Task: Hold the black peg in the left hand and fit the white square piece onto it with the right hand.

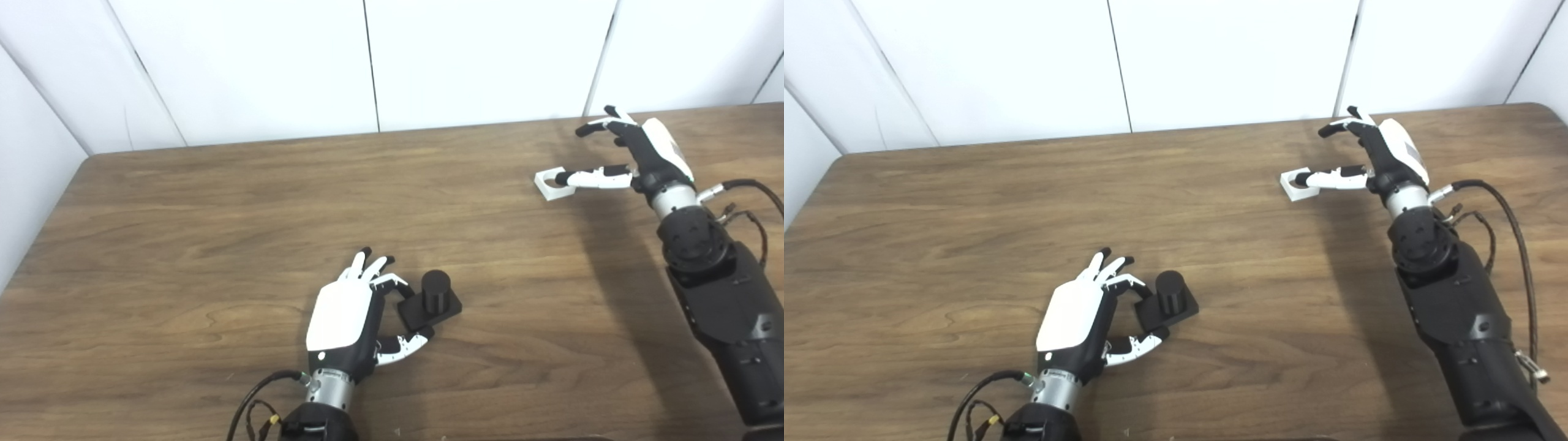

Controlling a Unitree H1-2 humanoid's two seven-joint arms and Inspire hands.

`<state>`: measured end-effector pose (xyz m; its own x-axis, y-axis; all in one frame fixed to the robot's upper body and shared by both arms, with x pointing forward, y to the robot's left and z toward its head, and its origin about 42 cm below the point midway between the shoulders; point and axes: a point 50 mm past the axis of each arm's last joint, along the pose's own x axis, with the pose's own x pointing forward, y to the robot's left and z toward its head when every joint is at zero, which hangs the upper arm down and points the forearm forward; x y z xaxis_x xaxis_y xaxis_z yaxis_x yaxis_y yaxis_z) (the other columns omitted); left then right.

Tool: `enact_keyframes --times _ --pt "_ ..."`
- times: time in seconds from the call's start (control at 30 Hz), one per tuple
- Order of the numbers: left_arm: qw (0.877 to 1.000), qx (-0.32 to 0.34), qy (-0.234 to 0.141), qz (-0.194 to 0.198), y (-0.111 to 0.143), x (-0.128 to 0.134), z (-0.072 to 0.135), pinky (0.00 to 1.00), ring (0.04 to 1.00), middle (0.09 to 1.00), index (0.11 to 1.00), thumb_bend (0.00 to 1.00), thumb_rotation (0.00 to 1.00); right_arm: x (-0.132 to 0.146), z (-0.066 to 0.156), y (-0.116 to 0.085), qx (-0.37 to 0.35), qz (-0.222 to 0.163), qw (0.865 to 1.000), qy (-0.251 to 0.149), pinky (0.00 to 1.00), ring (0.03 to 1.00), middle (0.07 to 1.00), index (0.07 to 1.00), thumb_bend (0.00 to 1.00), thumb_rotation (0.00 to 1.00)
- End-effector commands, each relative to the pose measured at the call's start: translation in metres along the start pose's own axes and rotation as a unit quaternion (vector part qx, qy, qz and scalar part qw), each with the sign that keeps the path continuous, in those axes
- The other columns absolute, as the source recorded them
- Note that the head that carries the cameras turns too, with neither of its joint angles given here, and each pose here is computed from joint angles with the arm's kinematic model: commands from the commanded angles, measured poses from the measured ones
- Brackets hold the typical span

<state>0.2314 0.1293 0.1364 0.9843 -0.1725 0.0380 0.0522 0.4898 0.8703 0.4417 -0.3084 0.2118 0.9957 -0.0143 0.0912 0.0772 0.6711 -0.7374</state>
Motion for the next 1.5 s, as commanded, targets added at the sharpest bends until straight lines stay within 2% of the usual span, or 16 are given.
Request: enact_keyframes --times 0.0,0.13,0.33,0.47,0.57,0.77,0.93,1.23,1.47 --pt "1.000 0.000 0.003 0.017 0.001 0.001 0.002 0.93 1.000 0.910 0.591 0.53 0.32 0.014 0.026 -0.027 -0.019 -0.026 0.998 -0.044 0.90 0.977 0.951 0.710 0.93 0.33" --pt "1.000 0.002 0.001 0.021 0.001 0.001 0.003 0.93 1.000 0.907 0.587 0.53 0.32 0.015 0.031 -0.023 -0.026 -0.018 0.999 -0.037 0.89 0.976 0.954 0.706 0.93 0.34" --pt "1.000 0.000 0.004 0.020 0.001 0.001 0.003 0.94 1.000 0.907 0.584 0.53 0.33 0.016 0.031 -0.018 -0.036 0.006 0.999 -0.034 0.92 0.984 0.960 0.716 0.91 0.33" --pt "1.000 0.001 0.002 0.021 0.001 0.001 0.003 0.93 0.999 0.905 0.586 0.53 0.33 0.021 0.034 -0.026 -0.064 0.044 0.996 -0.041 0.93 0.999 0.968 0.731 0.92 0.31" --pt "1.000 0.000 0.003 0.021 0.002 0.001 0.003 0.94 1.000 0.906 0.587 0.53 0.34 0.028 0.036 -0.036 -0.081 0.068 0.993 -0.046 0.93 1.000 0.973 0.728 0.93 0.26" --pt "1.000 -0.002 0.004 0.018 0.001 0.001 0.003 0.94 1.000 0.909 0.587 0.53 0.35 0.038 0.044 -0.050 -0.112 0.088 0.989 -0.045 0.93 1.000 0.970 0.724 0.94 0.21" --pt "1.000 -0.005 0.006 0.018 0.002 0.001 0.004 0.94 1.000 0.910 0.586 0.53 0.35 0.044 0.047 -0.056 -0.148 0.109 0.982 -0.045 0.93 1.000 0.972 0.731 0.94 0.22" --pt "1.000 -0.005 0.005 0.021 0.002 0.002 0.002 0.95 1.000 0.911 0.587 0.52 0.40 0.050 0.049 -0.062 -0.175 0.131 0.975 -0.041 0.94 1.000 0.975 0.743 0.93 0.18" --pt "1.000 -0.007 0.005 0.024 0.002 0.003 0.003 0.95 1.000 0.912 0.582 0.51 0.41 0.057 0.057 -0.064 -0.212 0.164 0.963 -0.040 0.97 1.000 0.979 0.752 0.93 0.17"
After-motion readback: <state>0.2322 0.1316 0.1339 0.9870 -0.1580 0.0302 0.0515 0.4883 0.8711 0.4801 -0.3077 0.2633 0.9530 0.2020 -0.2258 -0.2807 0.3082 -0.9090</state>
